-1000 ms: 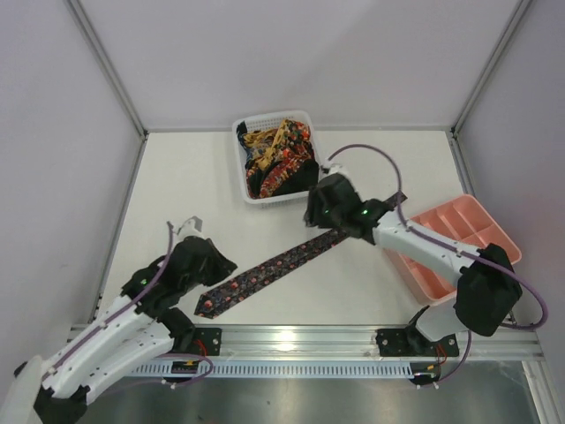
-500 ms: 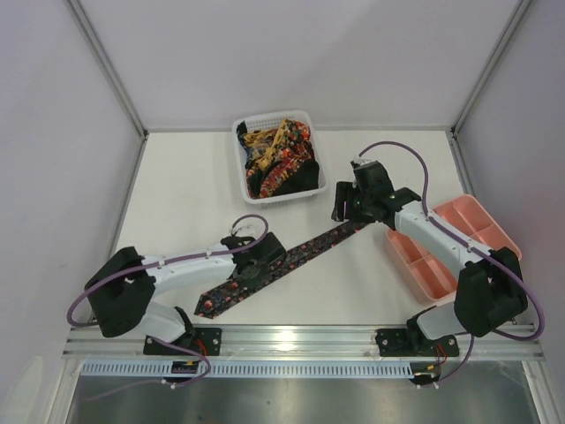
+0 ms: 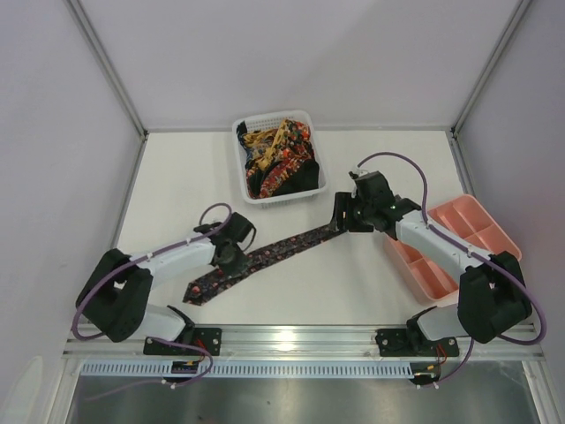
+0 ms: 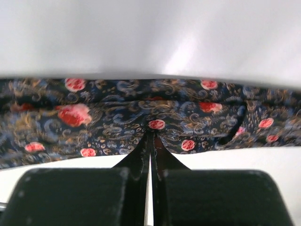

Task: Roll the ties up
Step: Flatten the tie

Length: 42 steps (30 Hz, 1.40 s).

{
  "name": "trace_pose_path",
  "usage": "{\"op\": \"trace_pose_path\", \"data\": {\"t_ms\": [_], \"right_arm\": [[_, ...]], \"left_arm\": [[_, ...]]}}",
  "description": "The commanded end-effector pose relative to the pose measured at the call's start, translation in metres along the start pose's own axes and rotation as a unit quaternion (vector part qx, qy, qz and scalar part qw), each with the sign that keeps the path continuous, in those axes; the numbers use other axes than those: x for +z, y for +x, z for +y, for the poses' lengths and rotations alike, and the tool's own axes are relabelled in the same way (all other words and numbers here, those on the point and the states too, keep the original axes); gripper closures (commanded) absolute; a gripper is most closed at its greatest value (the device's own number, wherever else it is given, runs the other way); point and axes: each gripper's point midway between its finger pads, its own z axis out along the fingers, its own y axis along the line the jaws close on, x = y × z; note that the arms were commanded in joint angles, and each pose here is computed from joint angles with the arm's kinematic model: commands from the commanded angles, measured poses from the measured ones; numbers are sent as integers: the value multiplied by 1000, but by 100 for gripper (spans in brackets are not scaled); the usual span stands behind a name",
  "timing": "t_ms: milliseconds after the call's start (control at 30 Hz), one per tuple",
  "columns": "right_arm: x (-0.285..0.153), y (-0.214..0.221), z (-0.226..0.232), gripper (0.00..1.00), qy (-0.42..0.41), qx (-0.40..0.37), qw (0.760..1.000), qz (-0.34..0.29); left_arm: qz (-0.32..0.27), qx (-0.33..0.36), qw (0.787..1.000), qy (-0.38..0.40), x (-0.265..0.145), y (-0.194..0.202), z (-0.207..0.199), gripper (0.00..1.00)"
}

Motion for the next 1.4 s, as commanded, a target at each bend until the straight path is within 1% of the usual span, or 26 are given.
{"op": "trace_pose_path", "data": {"t_ms": [0, 133, 167, 233, 267, 367, 433, 467, 533, 567, 600, 667, 700, 733, 767, 800, 833, 867, 900, 1000, 1033, 1067, 1133, 1200, 1233, 1367], "right_arm": [[-5, -10, 9, 33, -24, -8, 999, -27], [-1, -11, 12, 32, -30, -11, 999, -23], [1, -10, 11, 32, -30, -10, 999, -19], [3, -12, 13, 32, -33, -11, 999, -18], [7, -10, 13, 32, -33, -10, 999, -12], [12, -14, 12, 32, -30, -7, 999, -9], [14, -21, 7, 32, -24, 1, 1000, -11], [18, -22, 4, 32, -20, 5, 1000, -8], [19, -29, -4, 32, -12, 15, 1000, -12], [19, -36, -6, 32, -9, 19, 1000, -17], [21, -39, -10, 32, -4, 23, 1000, -18], [23, -48, -18, 32, -3, 40, 999, -24], [26, -54, -18, 32, -7, 45, 999, -24], [28, -58, -20, 32, -6, 49, 998, -25], [29, -65, -26, 33, -2, 62, 998, -31], [35, -73, -28, 34, -3, 68, 997, -40], [38, -78, -29, 36, -5, 76, 996, -45], [42, -85, -32, 38, -7, 93, 994, -48], [51, -95, -33, 40, -7, 101, 994, -51], [72, -115, -37, 47, 11, 123, 991, -53], [75, -118, -38, 47, 13, 128, 990, -52], [78, -120, -41, 47, 23, 132, 990, -53], [85, -126, -47, 48, 45, 130, 989, -59], [88, -123, -61, 48, 87, 125, 987, -47], [92, -127, -65, 49, 99, 120, 987, -43], [101, -123, -80, 48, 139, 94, 985, -30]], "left_arm": [[15, -25, 995, -96, 23, -20, 68, 100], [32, -68, 988, -134, 25, -59, 87, 99], [38, -98, 983, -148, 28, -73, 99, 99], [67, -99, 980, -160, 38, -83, 110, 99], [61, -125, 976, -165, 39, -104, 118, 100], [63, -132, 971, -189, 37, -135, 129, 100], [29, -125, 971, -200, 26, -152, 129, 99], [-3, -119, 977, -179, 13, -160, 120, 99], [-30, -112, 981, -156, -1, -163, 112, 96], [-32, -99, 983, -149, -7, -154, 108, 93], [-50, -101, 987, -116, -21, -154, 100, 92], [-50, -82, 992, -79, -26, -136, 89, 89], [-65, -74, 995, -28, -40, -135, 74, 84], [-64, -69, 995, -16, -41, -127, 73, 74], [-69, -58, 996, 6, -47, -120, 64, 68], [-90, -60, 993, 41, -58, -121, 54, 62], [-81, -49, 993, 70, -60, -109, 45, 56], [-87, -45, 990, 97, -64, -108, 36, 53], [-107, -40, 981, 155, -77, -112, 17, 52], [-125, -13, 963, 237, -89, -114, -17, 52], [-111, 5, 957, 268, -96, -106, -31, 44], [-111, 23, 953, 280, -99, -105, -40, 41], [-100, 64, 951, 287, -108, -96, -57, 40], [-114, 98, 954, 261, -109, -96, -58, 38], [-109, 121, 953, 256, -114, -88, -62, 37], [-62, 164, 953, 246, -114, -66, -63, 38]]}}
